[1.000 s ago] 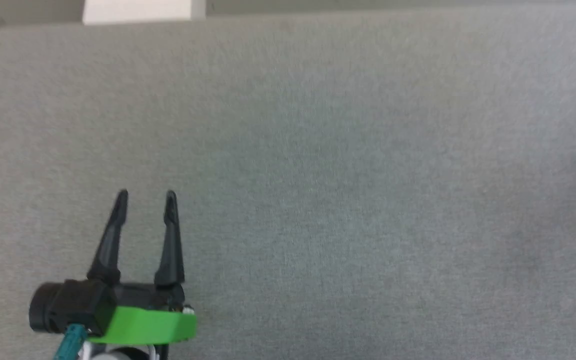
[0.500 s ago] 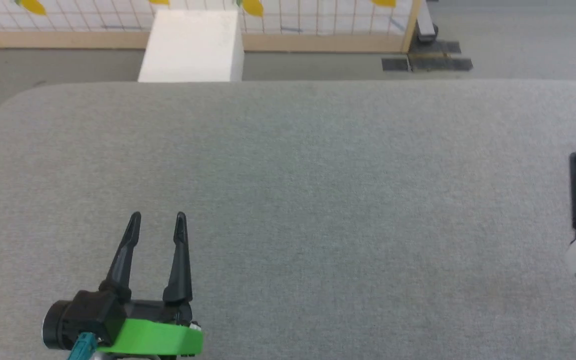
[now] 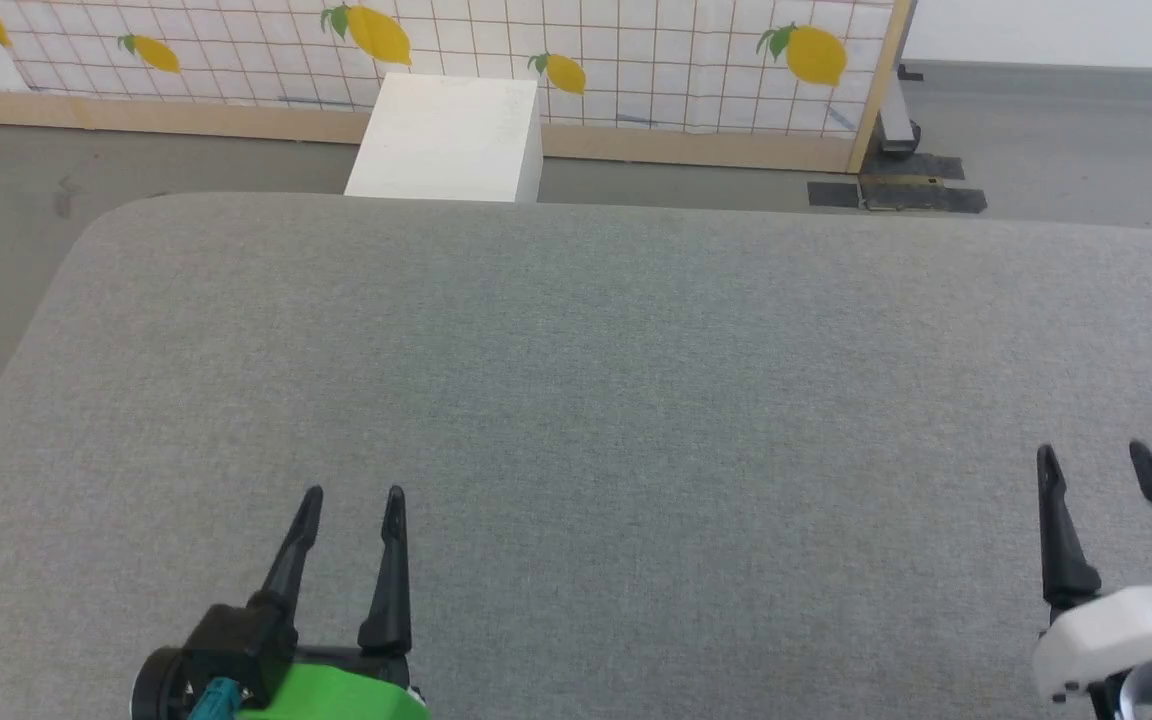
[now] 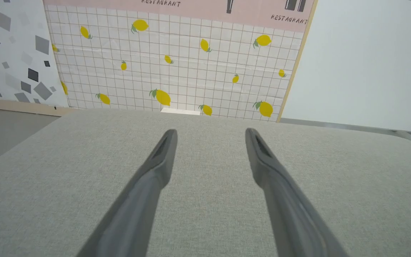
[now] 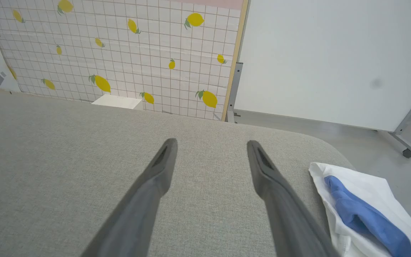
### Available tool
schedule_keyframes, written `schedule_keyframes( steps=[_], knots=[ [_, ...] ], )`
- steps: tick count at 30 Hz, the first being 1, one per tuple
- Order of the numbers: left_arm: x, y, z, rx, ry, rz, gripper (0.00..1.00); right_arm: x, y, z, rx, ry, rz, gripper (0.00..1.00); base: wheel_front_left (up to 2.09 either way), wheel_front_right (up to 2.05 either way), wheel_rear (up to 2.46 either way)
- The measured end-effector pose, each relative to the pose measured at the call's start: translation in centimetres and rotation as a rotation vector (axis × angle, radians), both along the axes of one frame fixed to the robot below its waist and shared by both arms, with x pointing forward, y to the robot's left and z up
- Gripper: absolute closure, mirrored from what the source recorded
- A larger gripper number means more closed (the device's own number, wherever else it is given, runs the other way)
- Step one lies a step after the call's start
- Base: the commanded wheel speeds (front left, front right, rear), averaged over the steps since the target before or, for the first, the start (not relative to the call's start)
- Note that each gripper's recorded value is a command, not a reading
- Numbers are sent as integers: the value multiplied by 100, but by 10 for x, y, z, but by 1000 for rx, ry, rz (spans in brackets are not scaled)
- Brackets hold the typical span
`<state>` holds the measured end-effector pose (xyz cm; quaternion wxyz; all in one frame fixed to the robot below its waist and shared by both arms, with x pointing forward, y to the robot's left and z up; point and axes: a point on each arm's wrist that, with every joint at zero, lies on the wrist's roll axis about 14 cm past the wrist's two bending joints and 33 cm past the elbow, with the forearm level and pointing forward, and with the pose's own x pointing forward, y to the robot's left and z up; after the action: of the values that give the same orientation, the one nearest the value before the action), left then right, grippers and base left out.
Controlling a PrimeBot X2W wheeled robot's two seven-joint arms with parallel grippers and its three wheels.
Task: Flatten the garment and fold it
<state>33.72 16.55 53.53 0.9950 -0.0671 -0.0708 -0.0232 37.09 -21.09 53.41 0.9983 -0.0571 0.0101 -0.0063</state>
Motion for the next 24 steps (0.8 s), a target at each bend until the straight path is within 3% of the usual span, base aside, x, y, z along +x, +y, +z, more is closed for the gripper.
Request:
schedule_keyframes(
  steps=[10,11,24],
  knots=[
    [-6,-2,-20,-17,52,-2,0,-12,-4,-28,35,43,-9,0,0,0,0],
    [-6,-2,-20,-17,53,-3,100,-12,-4,-29,35,43,-9,100,0,0,0],
    [-5,-4,-20,-9,60,-8,100,-13,-2,-28,36,44,-4,100,0,0,0]
  ],
)
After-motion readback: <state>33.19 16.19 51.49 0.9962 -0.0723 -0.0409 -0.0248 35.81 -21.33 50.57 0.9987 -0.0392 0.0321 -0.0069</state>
